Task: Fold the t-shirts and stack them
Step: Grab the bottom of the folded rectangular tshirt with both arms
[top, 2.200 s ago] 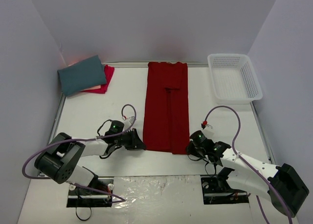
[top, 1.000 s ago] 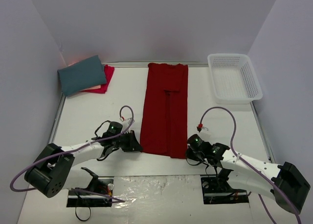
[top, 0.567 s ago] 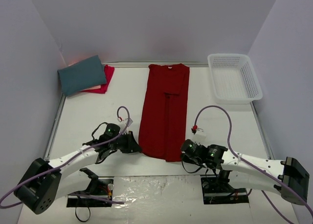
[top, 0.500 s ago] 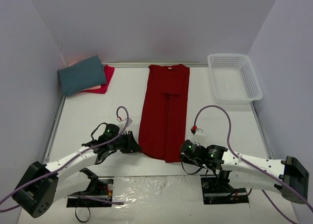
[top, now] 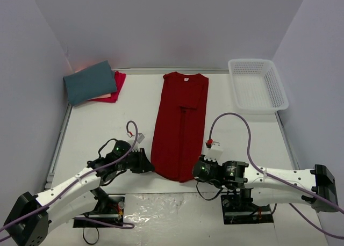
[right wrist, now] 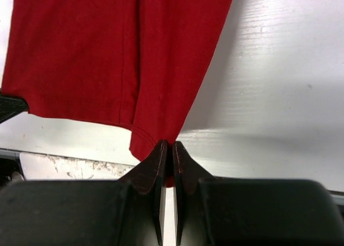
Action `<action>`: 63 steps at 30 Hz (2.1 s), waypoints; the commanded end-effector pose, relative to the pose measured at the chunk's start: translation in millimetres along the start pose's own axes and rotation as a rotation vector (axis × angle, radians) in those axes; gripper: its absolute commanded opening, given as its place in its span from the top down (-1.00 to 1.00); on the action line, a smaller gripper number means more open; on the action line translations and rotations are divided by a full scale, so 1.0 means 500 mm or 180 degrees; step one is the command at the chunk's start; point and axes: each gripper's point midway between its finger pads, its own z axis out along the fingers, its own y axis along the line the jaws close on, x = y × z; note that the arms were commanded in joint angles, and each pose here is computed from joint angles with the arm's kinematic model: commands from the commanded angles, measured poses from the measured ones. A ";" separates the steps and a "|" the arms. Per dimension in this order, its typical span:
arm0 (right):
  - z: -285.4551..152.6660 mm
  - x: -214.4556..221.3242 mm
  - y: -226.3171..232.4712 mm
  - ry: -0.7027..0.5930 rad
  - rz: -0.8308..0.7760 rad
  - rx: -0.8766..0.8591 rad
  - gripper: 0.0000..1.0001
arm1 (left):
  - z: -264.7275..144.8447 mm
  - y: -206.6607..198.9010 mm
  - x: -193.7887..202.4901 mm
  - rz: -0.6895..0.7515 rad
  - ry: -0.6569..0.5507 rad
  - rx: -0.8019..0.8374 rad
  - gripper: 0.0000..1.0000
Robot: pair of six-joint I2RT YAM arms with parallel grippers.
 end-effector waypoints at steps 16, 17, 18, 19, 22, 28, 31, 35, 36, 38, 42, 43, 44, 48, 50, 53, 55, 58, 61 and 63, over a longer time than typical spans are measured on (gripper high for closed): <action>-0.067 -0.073 0.032 -0.0619 -0.0030 0.0133 1.00 | -0.038 -0.069 -0.075 0.0174 -0.0282 -0.0067 0.95; -0.068 -0.077 0.031 -0.0649 -0.0027 0.0148 1.00 | -0.040 -0.075 -0.083 0.0184 -0.0305 -0.0067 0.95; -0.068 -0.080 0.031 -0.0665 -0.0028 0.0163 1.00 | -0.040 -0.076 -0.085 0.0192 -0.0305 -0.0074 0.95; -0.071 -0.084 0.030 -0.0684 -0.0019 0.0181 1.00 | -0.040 -0.077 -0.089 0.0194 -0.0321 -0.0079 0.95; -0.073 -0.099 0.025 -0.0762 -0.0006 0.0233 1.00 | -0.045 -0.083 -0.104 0.0233 -0.0367 -0.0111 0.95; -0.070 -0.134 0.018 -0.0882 -0.0005 0.0349 1.00 | -0.047 -0.088 -0.130 0.0291 -0.0431 -0.0198 0.95; -0.067 -0.150 0.013 -0.0932 0.0000 0.0418 1.00 | -0.046 -0.086 -0.145 0.0300 -0.0481 -0.0237 0.95; -0.065 -0.175 -0.001 -0.1021 0.0013 0.0521 1.00 | -0.046 -0.079 -0.165 0.0331 -0.0527 -0.0310 0.95; -0.063 -0.182 -0.003 -0.1046 0.0018 0.0549 1.00 | -0.047 -0.078 -0.175 0.0328 -0.0555 -0.0324 0.95; -0.062 -0.200 -0.010 -0.1108 0.0026 0.0629 1.00 | -0.044 -0.072 -0.182 0.0326 -0.0548 -0.0364 0.95; -0.061 -0.228 -0.012 -0.1172 -0.0002 0.0736 1.00 | -0.042 -0.069 -0.202 0.0347 -0.0563 -0.0368 0.95; -0.060 -0.230 -0.015 -0.1180 -0.0025 0.0771 1.00 | -0.041 -0.066 -0.209 0.0346 -0.0580 -0.0379 0.95; -0.058 -0.235 -0.016 -0.1202 -0.0017 0.0793 1.00 | -0.040 -0.068 -0.217 0.0348 -0.0586 -0.0384 0.95; -0.054 -0.251 -0.018 -0.1236 -0.0036 0.0873 1.00 | -0.034 -0.068 -0.236 0.0392 -0.0588 -0.0392 0.95; -0.053 -0.263 -0.023 -0.1264 -0.0043 0.0935 1.00 | -0.031 -0.066 -0.249 0.0384 -0.0600 -0.0415 0.95; -0.049 -0.279 -0.024 -0.1281 -0.0046 0.0980 1.00 | -0.026 -0.069 -0.270 0.0386 -0.0634 -0.0407 0.95; -0.045 -0.285 -0.025 -0.1271 -0.0093 0.1019 1.00 | -0.019 -0.071 -0.277 0.0384 -0.0632 -0.0401 0.95; -0.041 -0.300 -0.027 -0.1281 -0.0070 0.1043 1.00 | -0.009 -0.073 -0.289 0.0389 -0.0640 -0.0395 0.95; -0.035 -0.316 -0.029 -0.1277 -0.0068 0.1050 1.00 | -0.004 -0.073 -0.301 0.0384 -0.0653 -0.0392 0.95; -0.031 -0.331 -0.033 -0.1287 -0.0074 0.1070 1.00 | -0.003 -0.072 -0.312 0.0378 -0.0685 -0.0387 0.95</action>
